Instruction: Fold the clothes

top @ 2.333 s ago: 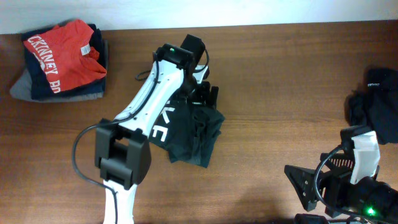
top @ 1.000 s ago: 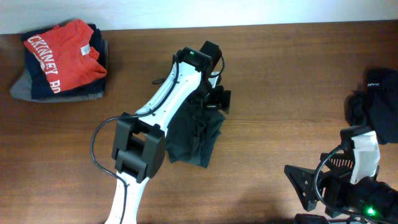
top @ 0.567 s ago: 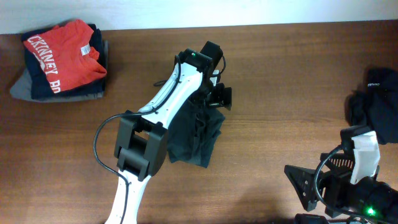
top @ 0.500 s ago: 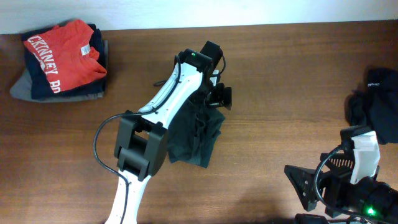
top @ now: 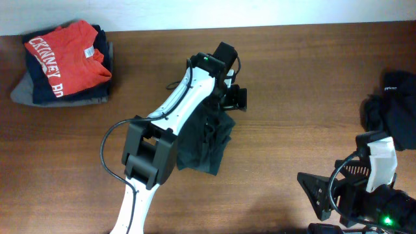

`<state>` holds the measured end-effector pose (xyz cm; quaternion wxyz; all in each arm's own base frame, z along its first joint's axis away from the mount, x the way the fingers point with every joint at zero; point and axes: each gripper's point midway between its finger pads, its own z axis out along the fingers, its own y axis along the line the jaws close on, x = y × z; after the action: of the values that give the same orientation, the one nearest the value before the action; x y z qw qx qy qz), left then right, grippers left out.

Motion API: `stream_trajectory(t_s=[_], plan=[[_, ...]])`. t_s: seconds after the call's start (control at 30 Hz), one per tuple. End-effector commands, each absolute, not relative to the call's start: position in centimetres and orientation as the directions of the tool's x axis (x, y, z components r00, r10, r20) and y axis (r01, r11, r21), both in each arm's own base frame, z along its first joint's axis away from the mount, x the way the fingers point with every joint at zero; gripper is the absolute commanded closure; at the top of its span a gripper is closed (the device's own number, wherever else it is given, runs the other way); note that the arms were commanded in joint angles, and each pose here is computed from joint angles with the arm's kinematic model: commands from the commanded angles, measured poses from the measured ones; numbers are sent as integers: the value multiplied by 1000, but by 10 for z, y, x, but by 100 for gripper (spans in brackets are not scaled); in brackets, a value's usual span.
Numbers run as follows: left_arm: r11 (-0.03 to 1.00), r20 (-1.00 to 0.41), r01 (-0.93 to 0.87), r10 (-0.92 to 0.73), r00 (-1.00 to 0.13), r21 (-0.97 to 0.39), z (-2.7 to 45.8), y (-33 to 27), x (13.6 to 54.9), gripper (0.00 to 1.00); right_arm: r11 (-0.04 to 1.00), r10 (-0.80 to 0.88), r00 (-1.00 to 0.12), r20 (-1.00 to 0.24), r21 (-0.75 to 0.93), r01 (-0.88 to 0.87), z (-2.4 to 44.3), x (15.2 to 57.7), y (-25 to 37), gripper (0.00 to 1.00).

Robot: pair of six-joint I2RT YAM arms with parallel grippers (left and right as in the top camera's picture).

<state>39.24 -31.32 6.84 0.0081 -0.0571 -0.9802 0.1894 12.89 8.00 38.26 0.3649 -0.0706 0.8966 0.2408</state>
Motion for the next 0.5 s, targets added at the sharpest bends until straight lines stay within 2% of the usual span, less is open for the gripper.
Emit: stream_trajectory(t_s=[0.0, 0.3, 0.33, 0.47], plan=[[920, -13, 120, 124, -992, -374, 66, -323, 391, 8, 877, 42, -721, -692, 372, -305, 384, 127, 80, 1], [919, -12, 142, 148, -989, -368, 70, -330, 382, 11, 877, 42, -721, -692, 372, -305, 384, 127, 80, 1], [924, -8, 138, 145, -989, -357, 73, -327, 381, 15, 877, 43, -721, -692, 372, -305, 384, 127, 80, 1], [953, -41, 131, 124, -991, -272, 94, -307, 386, 16, 877, 43, -721, -692, 372, -305, 384, 127, 80, 1]])
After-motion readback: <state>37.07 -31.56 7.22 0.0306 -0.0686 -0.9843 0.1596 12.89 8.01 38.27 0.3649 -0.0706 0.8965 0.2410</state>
